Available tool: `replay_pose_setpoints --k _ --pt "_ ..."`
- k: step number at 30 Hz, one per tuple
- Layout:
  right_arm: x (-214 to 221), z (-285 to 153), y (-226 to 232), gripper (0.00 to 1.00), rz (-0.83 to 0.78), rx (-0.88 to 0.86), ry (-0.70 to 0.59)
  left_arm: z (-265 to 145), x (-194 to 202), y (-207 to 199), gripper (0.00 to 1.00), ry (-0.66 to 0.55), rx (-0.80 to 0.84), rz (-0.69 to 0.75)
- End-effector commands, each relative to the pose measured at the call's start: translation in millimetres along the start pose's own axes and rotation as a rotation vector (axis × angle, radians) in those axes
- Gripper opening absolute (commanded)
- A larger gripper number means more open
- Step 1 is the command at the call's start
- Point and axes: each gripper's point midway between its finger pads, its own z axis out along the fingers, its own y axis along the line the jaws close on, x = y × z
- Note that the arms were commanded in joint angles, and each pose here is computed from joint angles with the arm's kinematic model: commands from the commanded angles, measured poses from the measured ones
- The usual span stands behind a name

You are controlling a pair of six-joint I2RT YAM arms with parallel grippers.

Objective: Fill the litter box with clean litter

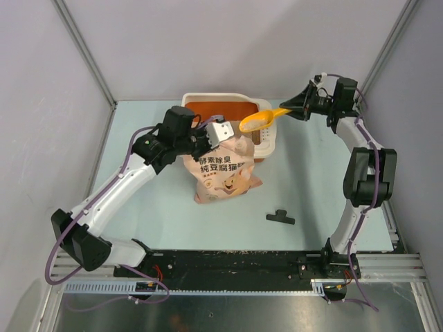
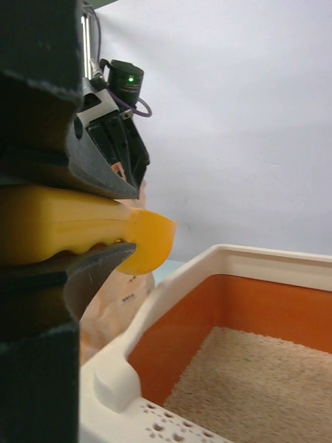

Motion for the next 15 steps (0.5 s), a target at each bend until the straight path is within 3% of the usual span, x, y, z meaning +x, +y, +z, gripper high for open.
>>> replay_pose_setpoints --k 1,5,10,15 --pt "-27.4 6.4 20.5 0.00 -0.115 -0.030 -0.030 -31.0 -48.0 28.6 0.00 -0.177 -0.142 0.102" --pt "-49.3 21.2 4.0 0.00 -0.179 0.017 -0.074 -32.2 -49.0 21.7 0.00 -0.193 -0.115 0.090" --pt "-84.3 32.3 -34.9 0.00 -0.296 0.243 -0.206 -35.6 -48.5 11.4 0.00 -0.212 -0.082 0.082" --pt "-91.8 59.7 -36.7 0.00 -0.432 0.359 -0.256 -39.5 -44.4 -2.0 0.00 -0.229 -0.050 0.075"
